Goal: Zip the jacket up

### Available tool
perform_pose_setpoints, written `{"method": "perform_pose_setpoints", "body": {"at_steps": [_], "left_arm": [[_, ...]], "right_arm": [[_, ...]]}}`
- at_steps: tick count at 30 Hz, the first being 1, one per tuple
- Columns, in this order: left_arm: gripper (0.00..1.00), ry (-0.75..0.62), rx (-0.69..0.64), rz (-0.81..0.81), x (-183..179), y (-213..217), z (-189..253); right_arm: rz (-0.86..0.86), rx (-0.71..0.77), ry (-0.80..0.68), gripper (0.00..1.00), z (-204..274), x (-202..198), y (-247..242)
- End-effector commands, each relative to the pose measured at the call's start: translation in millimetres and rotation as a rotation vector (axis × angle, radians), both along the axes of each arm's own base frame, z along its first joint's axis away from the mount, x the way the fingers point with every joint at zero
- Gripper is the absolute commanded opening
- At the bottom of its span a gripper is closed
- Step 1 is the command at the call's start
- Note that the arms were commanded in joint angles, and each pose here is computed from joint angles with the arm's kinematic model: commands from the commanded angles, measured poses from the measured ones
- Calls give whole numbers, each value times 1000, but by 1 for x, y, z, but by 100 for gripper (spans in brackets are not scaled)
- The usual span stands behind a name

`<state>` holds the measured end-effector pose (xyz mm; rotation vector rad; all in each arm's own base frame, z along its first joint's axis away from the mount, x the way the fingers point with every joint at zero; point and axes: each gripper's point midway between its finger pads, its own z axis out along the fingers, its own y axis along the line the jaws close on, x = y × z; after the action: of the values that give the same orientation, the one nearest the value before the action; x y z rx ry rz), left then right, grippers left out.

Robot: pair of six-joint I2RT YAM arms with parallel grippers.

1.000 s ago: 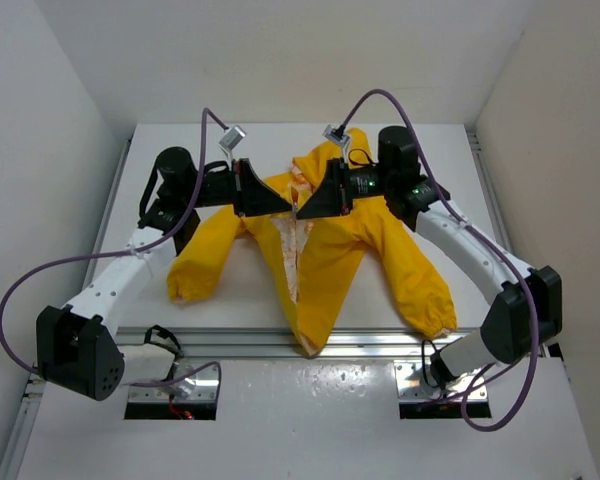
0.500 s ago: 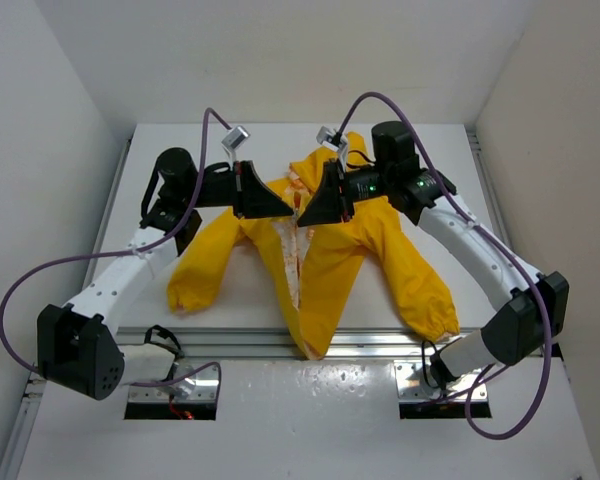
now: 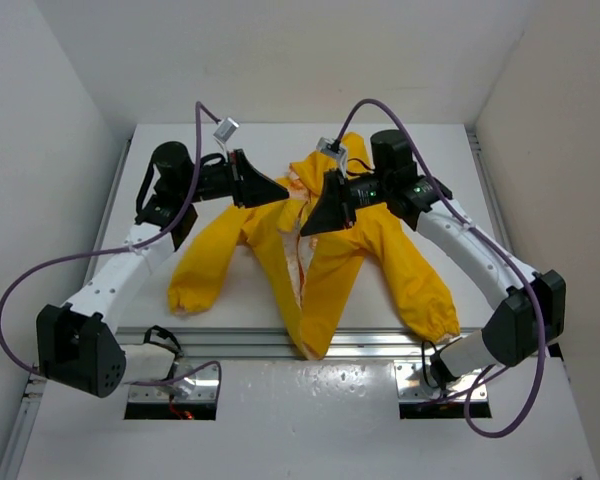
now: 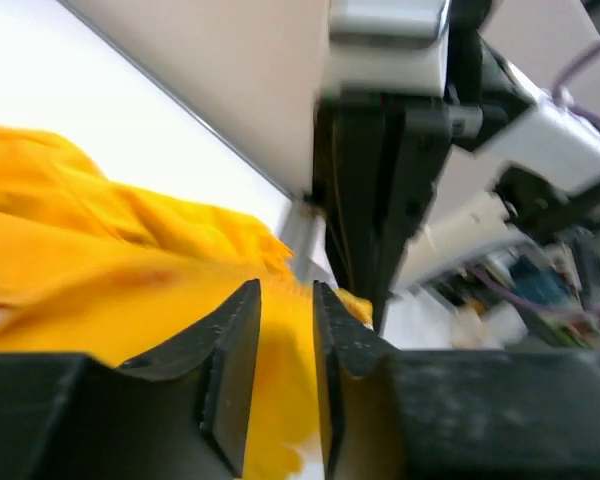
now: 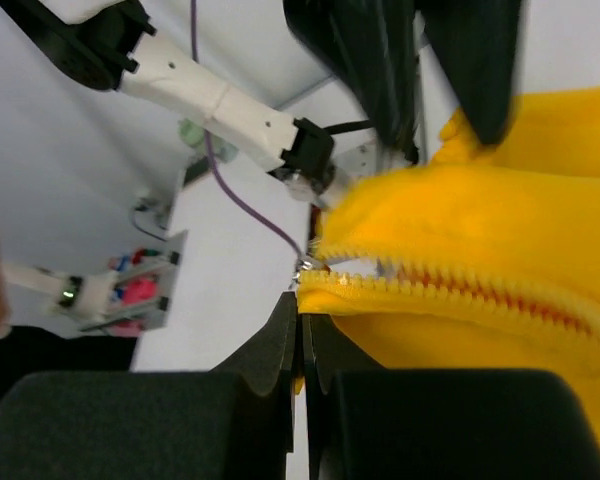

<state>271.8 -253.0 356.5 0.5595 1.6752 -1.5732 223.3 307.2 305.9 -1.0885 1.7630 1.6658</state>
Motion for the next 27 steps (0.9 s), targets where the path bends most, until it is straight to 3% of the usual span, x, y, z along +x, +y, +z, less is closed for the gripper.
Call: {"method": "perform_pose_setpoints", "body": {"at_steps": [1, 5, 6, 8, 9, 10, 11, 15, 21, 27], "left_arm": [[34, -193, 44, 173, 23, 15, 31], [39, -404, 129, 235, 23, 29, 40], [39, -448, 154, 226, 14, 30, 40], [38, -560, 195, 181, 0, 29, 39], [38, -680, 241, 151, -5, 29, 34], [38, -715, 272, 106, -22, 26, 27], [38, -832, 307, 90, -26, 24, 27], [38, -1018, 400, 75, -46, 18, 14], [38, -1242, 527, 23, -57, 9, -2], [38, -1383, 656, 32, -53, 3, -17]], "right_arm": [[59, 73, 56, 0, 24, -12, -3], [57, 97, 77, 0, 27, -7, -3], [55, 86, 145, 0, 27, -9, -3], [53, 118, 114, 0, 31, -5, -3], [48, 104, 200, 0, 32, -5, -3], [41, 112, 197, 0, 30, -3, -3], [41, 113, 213, 0, 31, -3, -3], [26, 108, 260, 0, 27, -6, -3], [8, 99, 307, 0, 23, -6, -4], [-3, 106, 318, 0, 25, -6, -4]]}}
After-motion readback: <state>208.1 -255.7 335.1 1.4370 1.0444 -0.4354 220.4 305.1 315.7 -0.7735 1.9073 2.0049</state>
